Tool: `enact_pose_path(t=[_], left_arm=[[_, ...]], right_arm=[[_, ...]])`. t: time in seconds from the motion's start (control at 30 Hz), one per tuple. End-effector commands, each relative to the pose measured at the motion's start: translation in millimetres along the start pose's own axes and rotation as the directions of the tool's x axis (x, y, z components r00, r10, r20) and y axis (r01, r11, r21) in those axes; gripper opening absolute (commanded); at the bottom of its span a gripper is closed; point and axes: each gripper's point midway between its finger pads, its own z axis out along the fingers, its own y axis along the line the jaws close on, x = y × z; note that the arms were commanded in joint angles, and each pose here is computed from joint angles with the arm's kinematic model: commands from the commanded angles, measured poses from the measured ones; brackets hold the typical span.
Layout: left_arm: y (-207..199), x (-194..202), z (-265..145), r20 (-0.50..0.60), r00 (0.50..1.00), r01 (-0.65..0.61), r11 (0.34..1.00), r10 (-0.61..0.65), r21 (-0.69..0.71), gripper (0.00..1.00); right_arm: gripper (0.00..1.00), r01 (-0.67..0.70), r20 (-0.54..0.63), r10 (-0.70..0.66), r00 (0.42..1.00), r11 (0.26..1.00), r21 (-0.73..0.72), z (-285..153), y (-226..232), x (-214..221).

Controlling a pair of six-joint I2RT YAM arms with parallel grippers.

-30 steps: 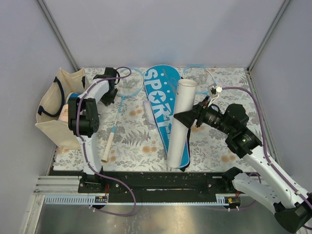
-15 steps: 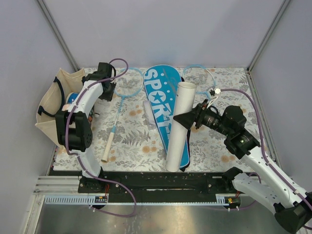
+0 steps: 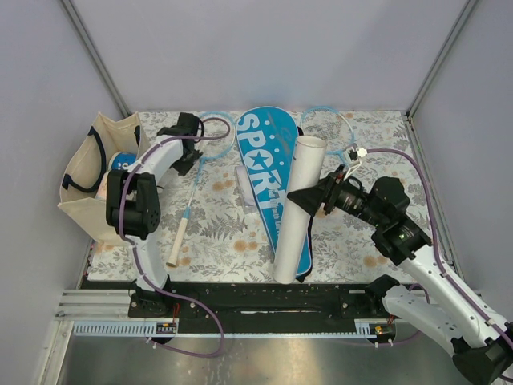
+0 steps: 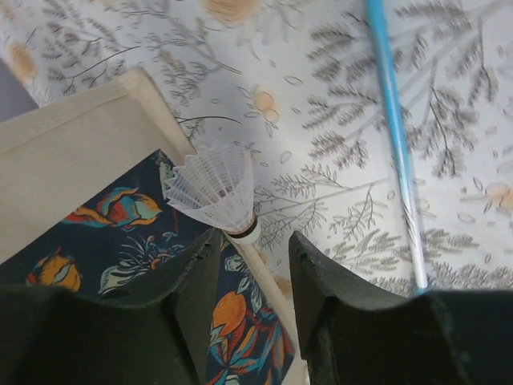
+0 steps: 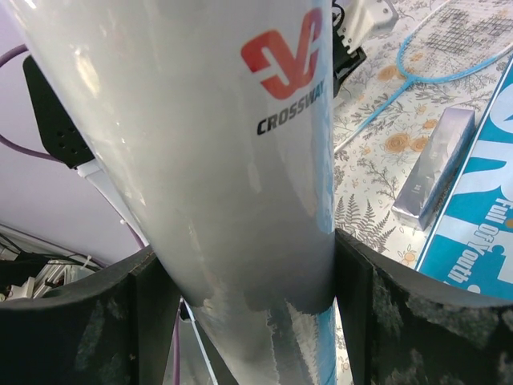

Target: Pack up the badminton gear

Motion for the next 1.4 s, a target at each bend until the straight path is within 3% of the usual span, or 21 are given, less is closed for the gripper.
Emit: enact_pose_path(t=[0.0, 0.17, 0.27, 0.67, 0.8, 0.87, 0.97, 1.17, 1.37], left_arm=[[3, 14, -1, -0.097, 0.921, -0.379, 0.925, 0.378, 0.013, 0.44], [20, 15, 4, -0.136, 0.843, -0.522, 0.853, 0.52, 0.023, 0.44], [31, 19, 12, -0.196, 0.816, -0.547, 0.836, 0.544, 0.039, 0.44], [26, 27, 53, -0.208, 0.809, -0.53, 0.835, 0.55, 0.149, 0.46], [19, 28, 51, -0.189, 0.824, -0.507, 0.844, 0.534, 0.175, 0.38], [20, 24, 44, -0.175, 0.839, -0.491, 0.856, 0.515, 0.161, 0.22], [24, 9, 28, -0.126, 0.875, -0.453, 0.883, 0.467, 0.121, 0.01], [9, -32, -27, 0.093, 0.934, -0.353, 0.93, 0.344, 0.099, 0.0], [-11, -68, -87, 0.339, 0.91, -0.275, 0.959, 0.237, 0.07, 0.0]], right_arm=[[0.5, 0.044, 0.02, -0.043, 0.999, 0.998, -0.04, 2, 13, -14], [0.5, 0.07, 0.022, -0.069, 0.997, 0.997, -0.02, 2, 10, -17], [0.5, 0.072, 0.032, -0.072, 0.997, 0.997, -0.012, 2, 10, -19], [0.5, 0.072, 0.033, -0.072, 0.997, 0.997, 0.008, 9, 2, -20], [0.5, 0.076, 0.032, -0.076, 0.997, 0.997, 0.014, 10, 0, -19], [0.5, 0.08, 0.028, -0.081, 0.996, 0.997, 0.021, 11, -2, -18], [0.5, 0.079, 0.029, -0.079, 0.996, 0.997, 0.022, 11, -3, -18], [0.5, 0.056, 0.014, -0.056, 0.998, 0.998, 0.023, 12, -8, -9], [0.5, 0.041, 0.007, -0.041, 0.999, 0.998, 0.043, 10, -17, 0]])
